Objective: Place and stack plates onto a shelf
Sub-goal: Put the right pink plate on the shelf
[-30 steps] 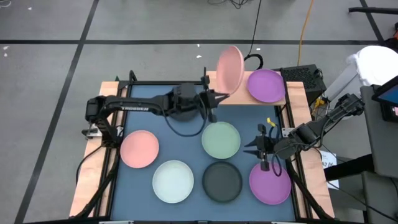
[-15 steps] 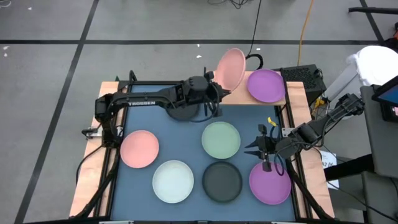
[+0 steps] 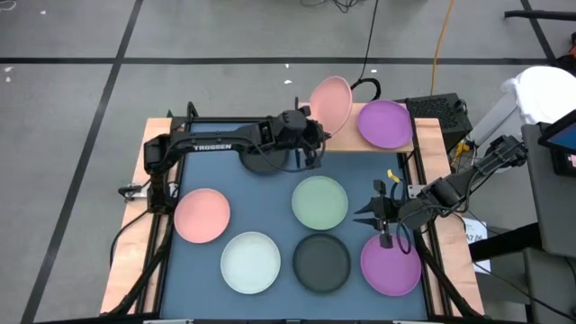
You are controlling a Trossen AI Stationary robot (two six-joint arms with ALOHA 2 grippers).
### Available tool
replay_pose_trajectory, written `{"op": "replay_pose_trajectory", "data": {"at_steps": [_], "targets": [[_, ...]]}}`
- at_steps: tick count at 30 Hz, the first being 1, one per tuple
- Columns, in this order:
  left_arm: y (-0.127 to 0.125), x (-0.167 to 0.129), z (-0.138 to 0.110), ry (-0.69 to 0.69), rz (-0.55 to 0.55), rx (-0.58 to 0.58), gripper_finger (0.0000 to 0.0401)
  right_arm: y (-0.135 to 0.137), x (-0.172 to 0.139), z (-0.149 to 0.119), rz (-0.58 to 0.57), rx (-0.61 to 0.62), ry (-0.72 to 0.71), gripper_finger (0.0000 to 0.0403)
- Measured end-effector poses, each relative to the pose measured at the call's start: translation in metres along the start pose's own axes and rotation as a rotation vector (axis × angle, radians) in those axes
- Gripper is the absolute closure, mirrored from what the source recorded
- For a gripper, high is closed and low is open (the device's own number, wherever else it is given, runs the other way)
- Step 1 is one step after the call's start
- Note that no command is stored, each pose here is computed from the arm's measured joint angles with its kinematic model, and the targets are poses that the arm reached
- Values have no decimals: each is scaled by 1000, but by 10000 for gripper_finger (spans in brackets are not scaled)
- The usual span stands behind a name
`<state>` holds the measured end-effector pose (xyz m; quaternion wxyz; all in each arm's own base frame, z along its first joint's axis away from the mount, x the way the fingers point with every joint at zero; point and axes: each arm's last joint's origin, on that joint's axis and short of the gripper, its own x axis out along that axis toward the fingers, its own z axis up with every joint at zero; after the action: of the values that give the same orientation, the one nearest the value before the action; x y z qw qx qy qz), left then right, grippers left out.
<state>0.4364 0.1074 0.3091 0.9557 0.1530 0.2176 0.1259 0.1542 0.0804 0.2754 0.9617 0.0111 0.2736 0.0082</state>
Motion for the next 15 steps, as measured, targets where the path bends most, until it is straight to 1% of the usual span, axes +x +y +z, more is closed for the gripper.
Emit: {"op": "replay_pose_trajectory", "data": {"at_steps": [4,10,15], "targets": [[3,1,-5,14,-67,3,393,0,0,0,0,1,-1,330],[11,2,-12,59,-61,-23,385,0,0,0,0,2,-1,330],[13,1,-18,108,-74,0,375,0,0,0,0,2,-2,330]]}}
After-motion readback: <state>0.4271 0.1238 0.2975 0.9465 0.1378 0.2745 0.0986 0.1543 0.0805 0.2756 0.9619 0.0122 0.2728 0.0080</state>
